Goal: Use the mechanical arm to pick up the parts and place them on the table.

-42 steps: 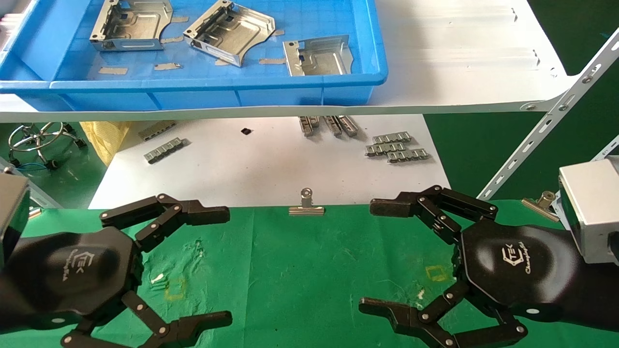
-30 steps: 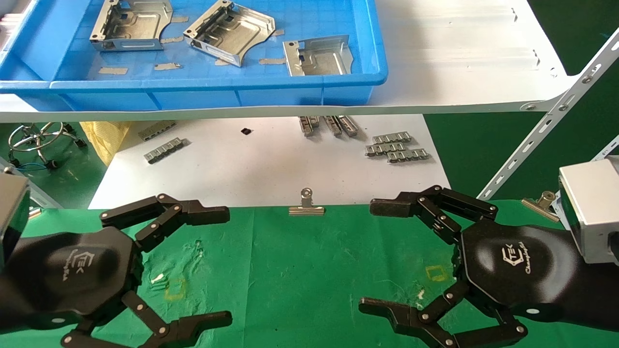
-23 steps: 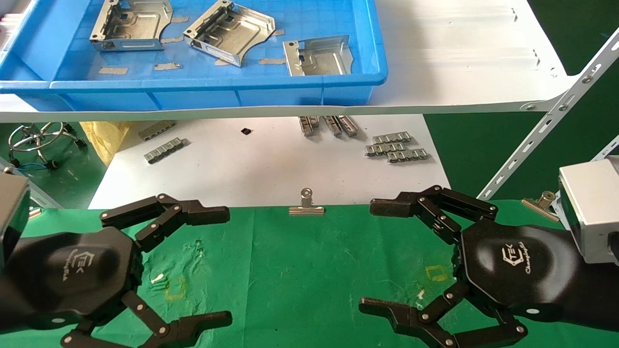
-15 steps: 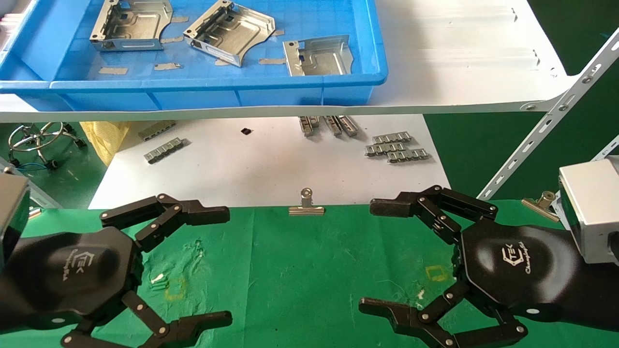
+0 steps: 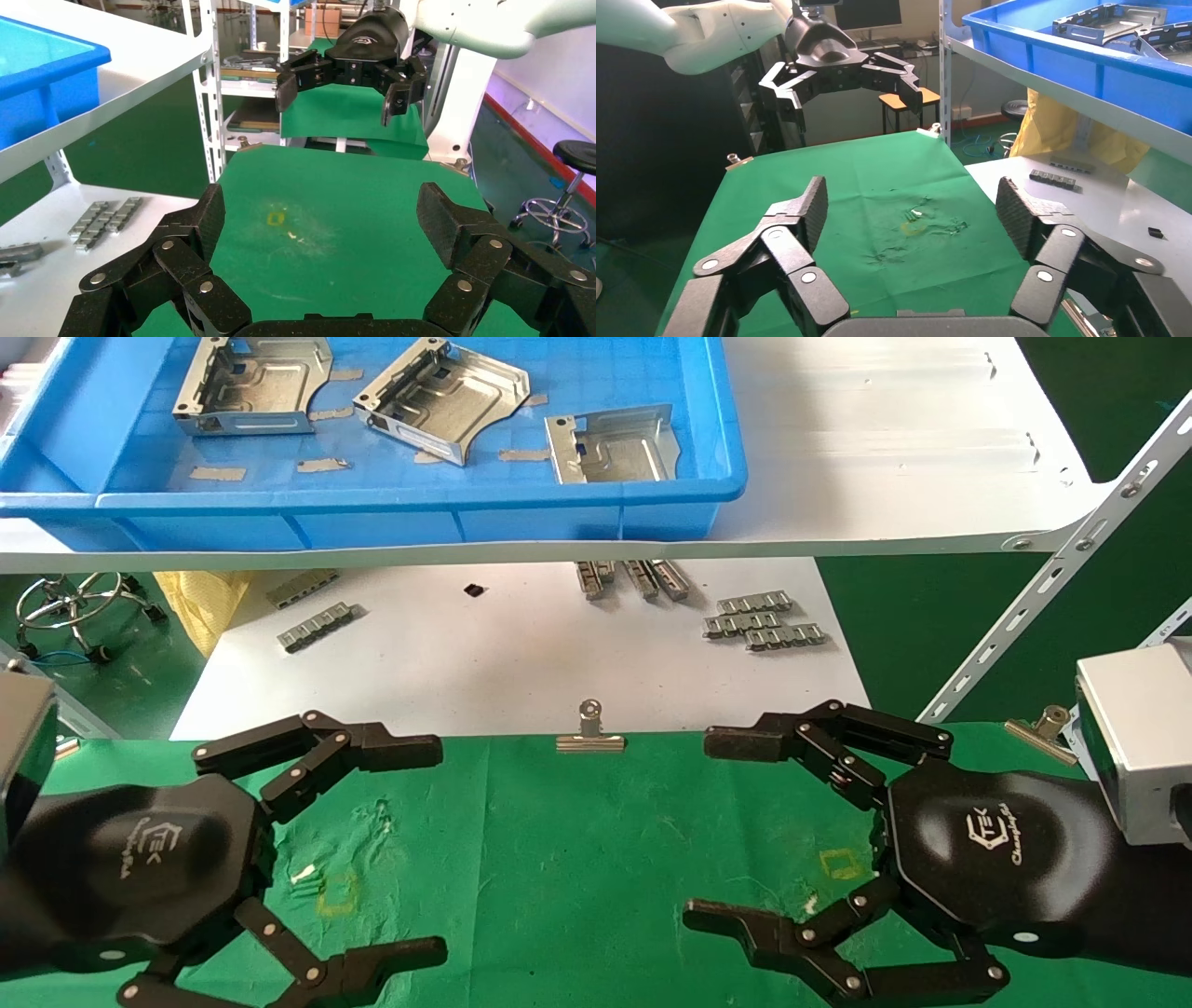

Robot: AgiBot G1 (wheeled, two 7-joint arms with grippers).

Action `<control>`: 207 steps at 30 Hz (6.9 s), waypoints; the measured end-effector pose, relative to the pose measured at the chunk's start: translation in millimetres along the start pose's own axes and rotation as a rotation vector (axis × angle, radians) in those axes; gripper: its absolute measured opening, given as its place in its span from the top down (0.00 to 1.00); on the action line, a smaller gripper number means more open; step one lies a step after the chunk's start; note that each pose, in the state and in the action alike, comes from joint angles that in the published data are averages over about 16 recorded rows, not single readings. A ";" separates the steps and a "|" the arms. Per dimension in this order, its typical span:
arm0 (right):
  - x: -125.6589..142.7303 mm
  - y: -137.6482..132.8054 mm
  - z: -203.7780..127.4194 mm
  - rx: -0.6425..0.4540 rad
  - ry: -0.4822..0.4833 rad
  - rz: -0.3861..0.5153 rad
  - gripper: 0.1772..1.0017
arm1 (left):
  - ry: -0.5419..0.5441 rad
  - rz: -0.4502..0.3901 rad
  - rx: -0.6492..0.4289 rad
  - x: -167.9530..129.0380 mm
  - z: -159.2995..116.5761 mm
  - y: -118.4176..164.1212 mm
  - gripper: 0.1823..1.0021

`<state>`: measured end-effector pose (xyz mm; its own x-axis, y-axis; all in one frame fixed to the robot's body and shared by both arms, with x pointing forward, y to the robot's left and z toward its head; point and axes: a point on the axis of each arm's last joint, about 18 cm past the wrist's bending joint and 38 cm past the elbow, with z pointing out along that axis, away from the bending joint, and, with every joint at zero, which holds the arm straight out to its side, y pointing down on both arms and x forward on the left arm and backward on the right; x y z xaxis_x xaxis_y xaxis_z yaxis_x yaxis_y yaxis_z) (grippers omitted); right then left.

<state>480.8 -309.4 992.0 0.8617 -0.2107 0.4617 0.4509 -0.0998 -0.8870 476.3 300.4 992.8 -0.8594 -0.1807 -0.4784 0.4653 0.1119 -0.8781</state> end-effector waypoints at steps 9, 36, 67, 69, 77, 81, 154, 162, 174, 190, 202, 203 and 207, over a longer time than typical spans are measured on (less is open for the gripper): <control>0.0 0.0 0.0 0.000 0.000 0.000 0.25 | 0.000 0.000 0.000 0.0 0.0 0.0 0.00; 0.0 0.0 0.0 0.000 0.000 0.000 0.91 | 0.000 0.000 0.000 0.0 0.0 0.0 0.00; 0.0 0.0 0.0 0.000 0.000 0.000 0.98 | -0.362 0.194 0.071 -172.4 25.1 -88.2 0.00; 0.0 0.0 0.0 0.000 0.000 0.000 0.98 | -0.408 0.183 0.058 -192.2 30.5 -96.1 0.00; 0.0 0.0 0.0 0.000 0.000 0.000 0.98 | -0.581 0.105 -0.027 -249.8 47.3 -108.9 0.00; 0.0 0.0 0.0 0.000 0.000 0.000 0.98 | -0.636 0.067 -0.080 -264.6 53.4 -109.3 0.00; 0.0 0.0 0.0 0.000 0.000 0.000 0.42 | -0.220 0.342 -0.124 -182.7 32.7 -137.7 0.89; 0.0 0.0 0.0 0.000 0.000 0.000 0.22 | -0.113 0.458 -0.202 -143.3 12.1 -107.1 0.89; 0.0 0.0 0.0 0.000 0.000 0.000 0.04 | 0.006 0.436 -0.464 -99.9 -34.1 -0.4 0.89; 0.0 0.0 0.0 0.000 0.000 0.000 0.00 | 0.061 0.381 -0.669 -97.0 -66.0 94.7 0.89; 0.0 0.0 0.0 0.000 0.000 0.000 0.00 | -0.016 0.345 -0.726 -119.7 -67.6 115.0 0.88; 0.0 0.0 0.0 0.000 0.000 0.000 0.00 | -0.023 0.345 -0.724 -121.1 -67.2 115.5 0.88; 0.0 0.0 0.0 0.000 0.000 0.000 0.00 | -0.048 0.346 -0.703 -124.9 -65.4 115.3 0.86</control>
<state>480.9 -309.4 992.0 0.8617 -0.2107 0.4617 0.4509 -0.0998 -0.8870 623.3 399.8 952.1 -0.6722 -0.0628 -0.7377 0.4478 0.7590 -0.4727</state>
